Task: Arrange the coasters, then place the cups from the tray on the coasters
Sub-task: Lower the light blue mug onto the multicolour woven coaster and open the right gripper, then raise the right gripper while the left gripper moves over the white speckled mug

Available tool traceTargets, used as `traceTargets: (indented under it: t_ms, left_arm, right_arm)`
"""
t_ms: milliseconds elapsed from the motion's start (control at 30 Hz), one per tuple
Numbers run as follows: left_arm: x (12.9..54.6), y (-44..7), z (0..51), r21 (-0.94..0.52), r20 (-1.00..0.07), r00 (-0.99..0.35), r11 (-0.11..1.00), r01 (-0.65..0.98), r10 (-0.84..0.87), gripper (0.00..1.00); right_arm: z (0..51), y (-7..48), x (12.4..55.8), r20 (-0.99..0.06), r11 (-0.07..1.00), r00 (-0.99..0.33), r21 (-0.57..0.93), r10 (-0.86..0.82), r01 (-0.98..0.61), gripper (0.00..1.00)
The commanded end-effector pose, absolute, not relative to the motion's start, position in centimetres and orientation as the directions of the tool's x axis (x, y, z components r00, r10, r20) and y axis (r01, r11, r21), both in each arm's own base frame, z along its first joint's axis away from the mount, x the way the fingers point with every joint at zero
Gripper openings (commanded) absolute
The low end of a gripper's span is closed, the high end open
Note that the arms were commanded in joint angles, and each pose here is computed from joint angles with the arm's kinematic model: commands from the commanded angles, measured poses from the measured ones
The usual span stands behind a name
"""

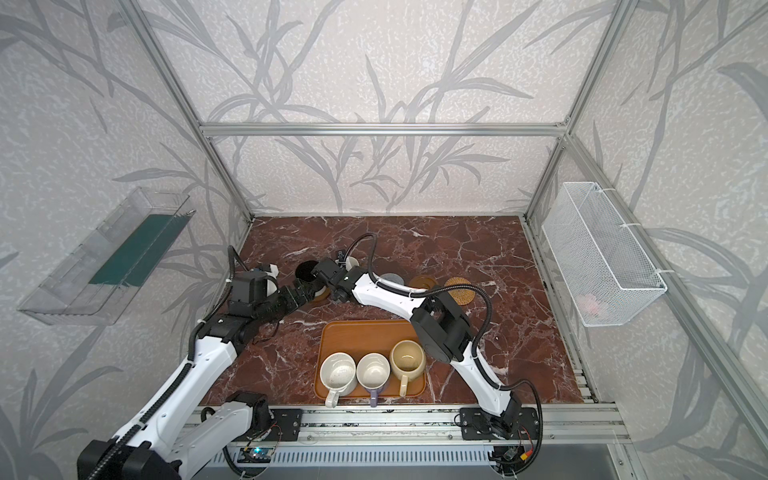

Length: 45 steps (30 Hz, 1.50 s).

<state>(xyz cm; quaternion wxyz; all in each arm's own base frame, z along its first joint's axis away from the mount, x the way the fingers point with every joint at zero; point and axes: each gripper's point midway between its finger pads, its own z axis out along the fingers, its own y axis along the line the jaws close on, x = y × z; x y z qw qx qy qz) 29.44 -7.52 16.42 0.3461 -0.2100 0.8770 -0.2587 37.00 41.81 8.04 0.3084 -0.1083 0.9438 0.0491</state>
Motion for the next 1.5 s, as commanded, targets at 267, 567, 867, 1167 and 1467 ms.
traceTargets:
  t_ms: [267, 567, 867, 1167, 1467]
  left_arm:
    - [29.3, -7.1, 16.5, -0.595, -0.511, -0.656, 0.78, -0.195, -0.555, 0.94]
    - [29.1, -7.2, 16.8, -0.602, -0.51, -0.658, 0.776, -0.187, -0.554, 0.94]
    - [29.0, -8.3, 17.4, -0.659, -0.476, -0.675, 0.737, -0.15, -0.563, 0.94]
    - [27.8, -10.5, 17.8, -0.686, -0.428, -0.771, 0.725, -0.062, -0.471, 0.98]
    - [24.9, -12.4, 17.4, -0.62, -0.389, -0.85, 0.783, -0.043, -0.355, 0.99]
  right_arm:
    - [8.8, 42.0, 35.9, -0.562, 0.963, -0.811, 0.09, -0.163, -0.256, 0.33]
    - [9.8, 41.9, 35.6, -0.582, 0.953, -0.793, 0.095, -0.182, -0.288, 0.37]
    - [12.3, 40.5, 34.9, -0.629, 0.944, -0.757, 0.108, -0.179, -0.313, 0.38]
    - [15.8, 39.0, 32.1, -0.689, 0.881, -0.686, 0.148, -0.235, -0.45, 0.92]
    - [17.4, 35.0, 29.1, -0.697, 0.87, -0.676, 0.156, -0.238, -0.468, 0.95]
